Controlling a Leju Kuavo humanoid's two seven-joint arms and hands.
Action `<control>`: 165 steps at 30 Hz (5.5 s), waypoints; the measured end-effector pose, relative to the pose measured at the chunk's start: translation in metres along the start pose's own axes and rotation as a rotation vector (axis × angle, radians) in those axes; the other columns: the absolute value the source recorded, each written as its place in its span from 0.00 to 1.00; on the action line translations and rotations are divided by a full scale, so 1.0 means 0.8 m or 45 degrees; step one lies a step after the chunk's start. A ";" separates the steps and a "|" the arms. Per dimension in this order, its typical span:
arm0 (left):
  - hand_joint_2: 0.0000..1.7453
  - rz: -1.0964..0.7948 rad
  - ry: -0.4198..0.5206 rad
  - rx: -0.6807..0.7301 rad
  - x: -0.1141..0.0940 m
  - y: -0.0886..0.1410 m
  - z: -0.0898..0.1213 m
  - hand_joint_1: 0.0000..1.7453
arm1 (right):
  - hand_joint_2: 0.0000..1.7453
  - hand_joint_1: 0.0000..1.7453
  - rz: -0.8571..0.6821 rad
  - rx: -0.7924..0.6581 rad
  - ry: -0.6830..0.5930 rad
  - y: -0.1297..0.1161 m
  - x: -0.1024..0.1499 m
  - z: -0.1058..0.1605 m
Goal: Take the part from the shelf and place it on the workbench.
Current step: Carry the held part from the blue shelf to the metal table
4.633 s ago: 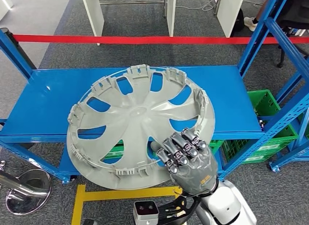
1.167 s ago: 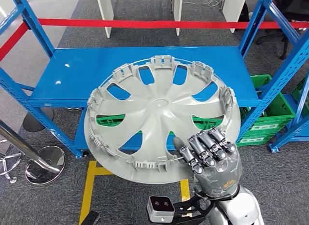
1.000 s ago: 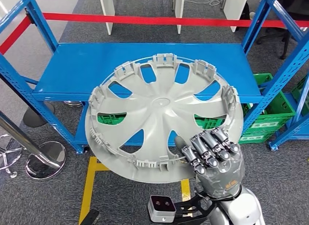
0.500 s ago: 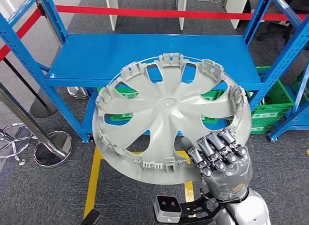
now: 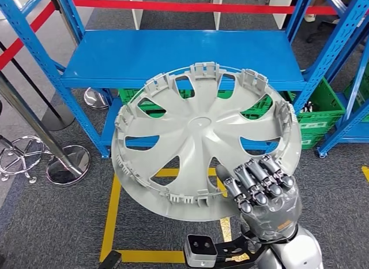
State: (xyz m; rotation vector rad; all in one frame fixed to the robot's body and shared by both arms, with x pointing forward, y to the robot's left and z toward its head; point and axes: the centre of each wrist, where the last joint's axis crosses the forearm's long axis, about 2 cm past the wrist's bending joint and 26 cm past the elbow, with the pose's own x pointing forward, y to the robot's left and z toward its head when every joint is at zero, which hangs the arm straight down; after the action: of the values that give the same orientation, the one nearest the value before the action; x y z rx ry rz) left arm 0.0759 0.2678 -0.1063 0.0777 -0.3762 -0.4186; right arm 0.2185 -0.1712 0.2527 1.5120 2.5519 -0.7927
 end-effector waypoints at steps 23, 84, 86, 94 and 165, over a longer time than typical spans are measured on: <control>1.00 -0.021 0.011 0.013 -0.002 -0.003 0.001 0.00 | 1.00 1.00 0.025 0.040 0.051 -0.003 -0.004 0.011; 1.00 0.037 0.017 0.009 0.008 0.003 -0.002 0.00 | 1.00 1.00 -0.017 0.061 0.056 0.015 0.001 0.009; 1.00 0.037 0.021 0.009 0.008 0.003 -0.002 0.00 | 1.00 1.00 -0.023 0.061 0.056 0.016 0.002 0.008; 1.00 0.043 0.035 0.014 0.007 0.005 -0.002 0.00 | 1.00 1.00 -0.031 0.057 0.053 0.019 0.003 0.005; 1.00 0.029 0.064 0.025 0.007 0.015 -0.003 0.00 | 1.00 1.00 -0.055 0.106 0.007 0.030 0.005 0.014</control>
State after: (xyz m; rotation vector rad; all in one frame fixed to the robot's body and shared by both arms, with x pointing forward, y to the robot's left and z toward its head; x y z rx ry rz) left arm 0.0863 0.2767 -0.1047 0.1028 -0.3317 -0.3895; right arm 0.2347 -0.1642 0.2324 1.4887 2.5946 -0.9116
